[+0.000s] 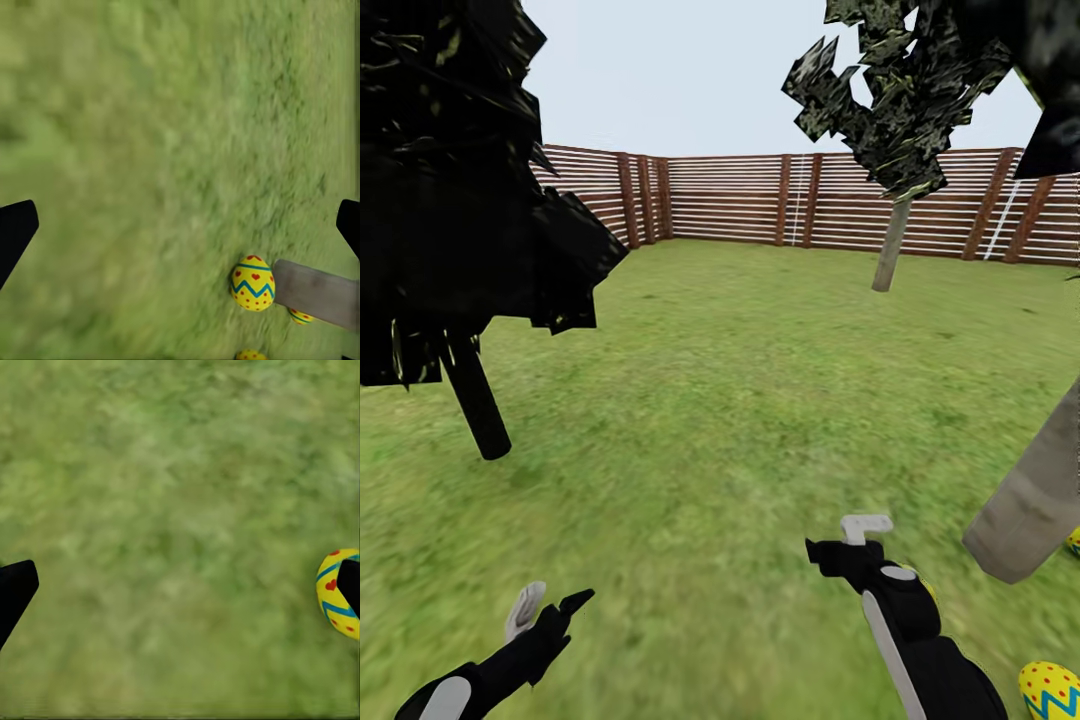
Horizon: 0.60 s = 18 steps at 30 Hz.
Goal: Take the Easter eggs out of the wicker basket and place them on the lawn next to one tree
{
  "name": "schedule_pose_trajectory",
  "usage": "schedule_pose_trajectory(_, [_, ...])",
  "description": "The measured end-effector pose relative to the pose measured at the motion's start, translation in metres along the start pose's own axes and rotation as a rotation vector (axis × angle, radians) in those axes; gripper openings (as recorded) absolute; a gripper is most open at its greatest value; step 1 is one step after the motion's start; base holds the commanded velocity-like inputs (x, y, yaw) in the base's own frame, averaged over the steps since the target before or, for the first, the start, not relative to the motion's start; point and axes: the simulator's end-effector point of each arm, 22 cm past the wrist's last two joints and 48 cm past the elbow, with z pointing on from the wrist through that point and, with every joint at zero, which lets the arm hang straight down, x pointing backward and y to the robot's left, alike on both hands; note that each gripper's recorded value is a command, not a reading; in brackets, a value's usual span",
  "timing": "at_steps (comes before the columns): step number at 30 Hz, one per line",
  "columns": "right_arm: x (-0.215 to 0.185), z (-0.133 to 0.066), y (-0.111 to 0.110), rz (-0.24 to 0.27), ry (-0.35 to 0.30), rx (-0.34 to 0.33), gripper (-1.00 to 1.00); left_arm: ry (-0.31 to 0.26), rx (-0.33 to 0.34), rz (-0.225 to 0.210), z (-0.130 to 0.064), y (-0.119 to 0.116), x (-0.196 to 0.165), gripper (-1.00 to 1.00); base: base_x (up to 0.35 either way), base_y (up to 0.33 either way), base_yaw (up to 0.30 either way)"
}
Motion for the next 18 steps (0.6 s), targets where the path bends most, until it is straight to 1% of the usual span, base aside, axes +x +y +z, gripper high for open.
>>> schedule_pose_trajectory(5, [0.001,-0.004,0.001,-0.001,0.002,0.0,1.0,-0.009,0.017,0.007,-0.003,-0.009,-0.003,1.0,0.0,0.0,0.0])
schedule_pose_trajectory(18, [-0.018,-0.021,0.001,-0.002,-0.043,0.001,1.0,-0.034,0.054,0.029,-0.014,-0.029,-0.012,1.0,0.0,0.0,0.0])
